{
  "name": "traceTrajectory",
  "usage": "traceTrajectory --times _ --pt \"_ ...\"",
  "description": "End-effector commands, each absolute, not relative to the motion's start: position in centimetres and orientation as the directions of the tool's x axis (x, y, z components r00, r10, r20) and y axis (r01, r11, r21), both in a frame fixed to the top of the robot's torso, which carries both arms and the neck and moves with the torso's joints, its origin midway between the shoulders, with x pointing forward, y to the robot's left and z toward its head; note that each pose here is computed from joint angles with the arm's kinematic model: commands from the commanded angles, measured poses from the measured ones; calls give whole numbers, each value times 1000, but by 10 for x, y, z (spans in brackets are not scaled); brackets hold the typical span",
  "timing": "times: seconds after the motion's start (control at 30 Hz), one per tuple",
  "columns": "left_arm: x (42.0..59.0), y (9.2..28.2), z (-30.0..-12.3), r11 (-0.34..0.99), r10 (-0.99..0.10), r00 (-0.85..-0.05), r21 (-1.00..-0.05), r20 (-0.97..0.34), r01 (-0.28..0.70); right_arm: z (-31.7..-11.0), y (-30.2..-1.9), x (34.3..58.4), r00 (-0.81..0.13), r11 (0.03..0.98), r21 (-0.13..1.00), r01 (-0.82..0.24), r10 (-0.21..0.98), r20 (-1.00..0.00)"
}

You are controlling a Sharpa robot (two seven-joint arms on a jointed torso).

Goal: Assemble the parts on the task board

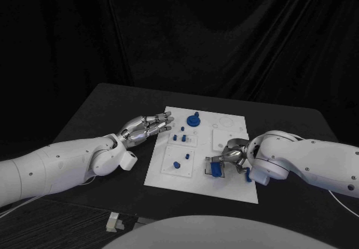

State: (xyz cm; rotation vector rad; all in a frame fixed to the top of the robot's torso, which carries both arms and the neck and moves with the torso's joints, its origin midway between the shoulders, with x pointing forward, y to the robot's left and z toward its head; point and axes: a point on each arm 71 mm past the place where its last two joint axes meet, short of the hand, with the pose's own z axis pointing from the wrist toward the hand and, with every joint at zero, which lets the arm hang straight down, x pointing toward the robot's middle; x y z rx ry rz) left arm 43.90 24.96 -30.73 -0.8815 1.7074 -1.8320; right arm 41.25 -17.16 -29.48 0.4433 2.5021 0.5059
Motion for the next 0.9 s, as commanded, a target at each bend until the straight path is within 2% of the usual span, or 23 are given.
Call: traceTrajectory --times 0.03,0.9 --pt "438 248 -305 -137 -717 -682 -988 146 -68 -297 -172 411 -805 890 410 197 386 -451" --pt "439 247 -306 -134 -711 -686 -988 150 -78 -295 -172 414 -777 877 435 203 415 -473"
